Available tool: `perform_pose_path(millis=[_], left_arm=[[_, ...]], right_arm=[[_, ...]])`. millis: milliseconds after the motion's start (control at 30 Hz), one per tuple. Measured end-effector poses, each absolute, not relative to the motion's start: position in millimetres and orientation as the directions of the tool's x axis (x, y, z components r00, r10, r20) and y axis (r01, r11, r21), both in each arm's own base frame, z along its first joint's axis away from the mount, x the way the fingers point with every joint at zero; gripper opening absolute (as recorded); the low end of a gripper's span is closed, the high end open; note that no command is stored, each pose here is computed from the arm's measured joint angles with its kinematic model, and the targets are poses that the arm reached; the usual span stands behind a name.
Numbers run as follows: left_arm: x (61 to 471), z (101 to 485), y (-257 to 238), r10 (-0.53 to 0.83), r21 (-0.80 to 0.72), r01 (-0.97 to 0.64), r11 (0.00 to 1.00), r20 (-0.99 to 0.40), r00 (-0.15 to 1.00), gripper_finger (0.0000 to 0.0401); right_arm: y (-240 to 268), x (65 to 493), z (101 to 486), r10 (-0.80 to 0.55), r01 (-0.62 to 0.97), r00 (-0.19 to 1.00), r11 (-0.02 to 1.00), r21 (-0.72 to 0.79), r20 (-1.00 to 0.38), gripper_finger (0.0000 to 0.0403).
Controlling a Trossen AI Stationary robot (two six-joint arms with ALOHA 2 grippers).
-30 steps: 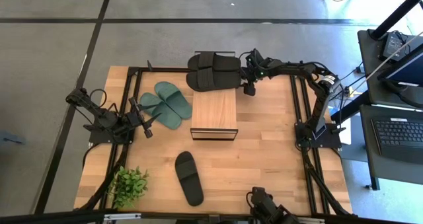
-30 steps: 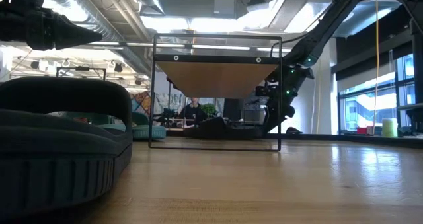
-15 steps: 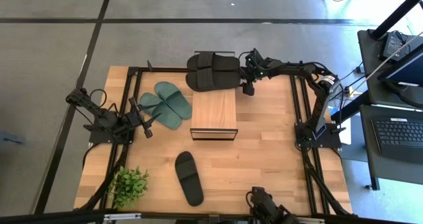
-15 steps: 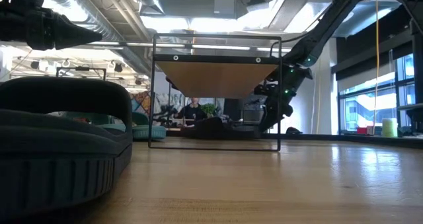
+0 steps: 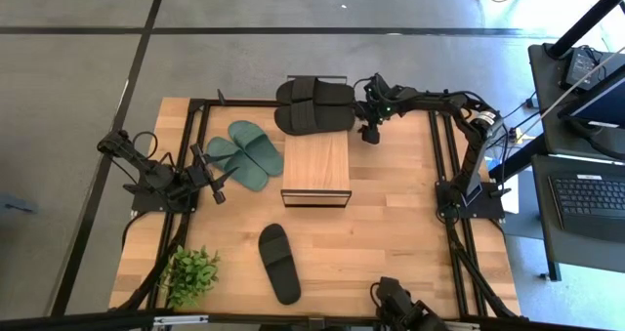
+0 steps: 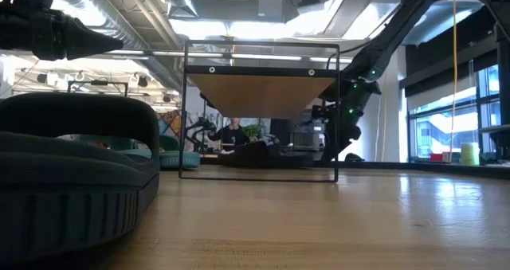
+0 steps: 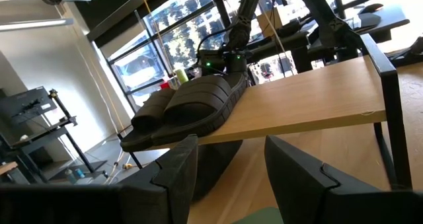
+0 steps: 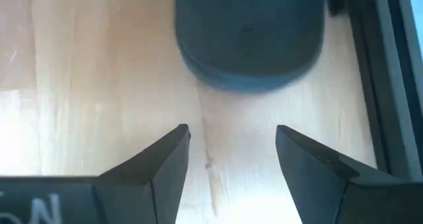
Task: Pick and place slides into the shelf
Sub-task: Put the black slide under the shelf
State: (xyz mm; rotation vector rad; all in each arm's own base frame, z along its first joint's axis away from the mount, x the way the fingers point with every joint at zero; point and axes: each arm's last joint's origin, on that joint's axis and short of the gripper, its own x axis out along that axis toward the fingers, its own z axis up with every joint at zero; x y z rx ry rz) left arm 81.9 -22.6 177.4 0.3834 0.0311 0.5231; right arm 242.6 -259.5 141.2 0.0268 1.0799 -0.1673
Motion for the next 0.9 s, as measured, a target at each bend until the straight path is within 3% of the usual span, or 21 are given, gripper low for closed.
perform_pose_path(millis=[333,567,900], left_arm=[[81.9,177.5,-22.6,0.493,0.365,-0.481,0.797,0.068,0.867,0.0168],[81.9,177.4,-22.6,0.493,0.366,-0.481,0.797,0.068,0.868,0.0168],[81.9,177.4,-22.6,0.492,0.367,-0.481,0.797,0.068,0.868,0.0168]], right_arm=[[-263.3,215.7,169.0,-0.148,0.304,0.437,0.953,-0.009,-0.887,0.0225],[-248.0,197.6,218.2,-0.211,0.397,0.477,0.918,-0.005,-0.853,0.0225],[-182.2,183.4,297.8,-0.275,0.378,0.610,0.925,-0.032,-0.743,0.0225]])
